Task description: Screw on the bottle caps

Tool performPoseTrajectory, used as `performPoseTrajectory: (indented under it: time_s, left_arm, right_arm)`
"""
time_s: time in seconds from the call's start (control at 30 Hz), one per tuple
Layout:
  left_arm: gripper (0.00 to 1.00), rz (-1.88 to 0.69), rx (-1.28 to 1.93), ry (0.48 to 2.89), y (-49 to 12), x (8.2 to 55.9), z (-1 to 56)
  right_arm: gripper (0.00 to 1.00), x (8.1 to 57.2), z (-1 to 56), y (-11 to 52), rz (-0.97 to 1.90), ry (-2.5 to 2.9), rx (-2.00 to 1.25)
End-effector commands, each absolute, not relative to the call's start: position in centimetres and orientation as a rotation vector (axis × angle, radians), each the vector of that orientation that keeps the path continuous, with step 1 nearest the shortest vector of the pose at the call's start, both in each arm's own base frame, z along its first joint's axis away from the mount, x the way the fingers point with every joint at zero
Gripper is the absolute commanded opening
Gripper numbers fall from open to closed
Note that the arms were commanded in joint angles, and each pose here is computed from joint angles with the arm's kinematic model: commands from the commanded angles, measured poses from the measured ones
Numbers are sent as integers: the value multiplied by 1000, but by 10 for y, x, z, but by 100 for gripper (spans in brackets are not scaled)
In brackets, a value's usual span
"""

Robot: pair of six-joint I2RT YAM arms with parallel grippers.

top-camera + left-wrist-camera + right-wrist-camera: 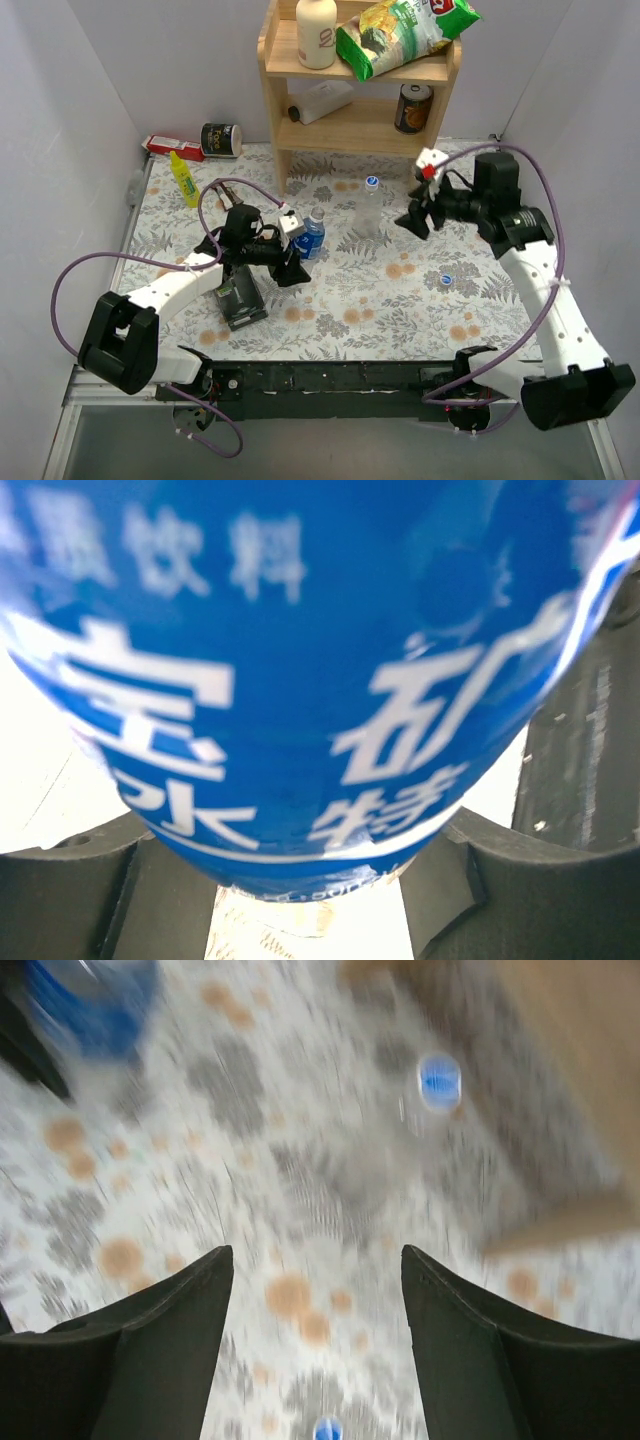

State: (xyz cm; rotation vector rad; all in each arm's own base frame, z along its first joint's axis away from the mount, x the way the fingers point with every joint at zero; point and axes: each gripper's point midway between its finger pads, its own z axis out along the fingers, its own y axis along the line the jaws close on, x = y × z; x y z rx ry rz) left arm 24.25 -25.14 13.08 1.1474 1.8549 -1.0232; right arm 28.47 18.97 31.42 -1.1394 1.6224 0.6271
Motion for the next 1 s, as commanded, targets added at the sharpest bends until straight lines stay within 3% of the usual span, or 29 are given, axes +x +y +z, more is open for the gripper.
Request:
performPoseTrajectory:
  time_s: [0.0,0.13,0.23,0.43,0.97]
  left_arm:
    - [0,-864,1213,1824,-238,248,140]
    - [0,-870,1218,1855,-232,238,137]
    - [0,-917,1235,1864,-232,226,130]
    - [0,-903,1193,1910,-229,227,119]
    - [0,-900,1155,1922,-234,241,121]
  right_arm:
    - [74,283,187,80,330,2056,-1110]
    - [64,279,126,25,335,2225,-1094]
    - [62,281,98,7,336,2269,-1156]
    - [74,283,84,11,336,2138,-1326]
    - [70,276,45,12,189,2124,-1465]
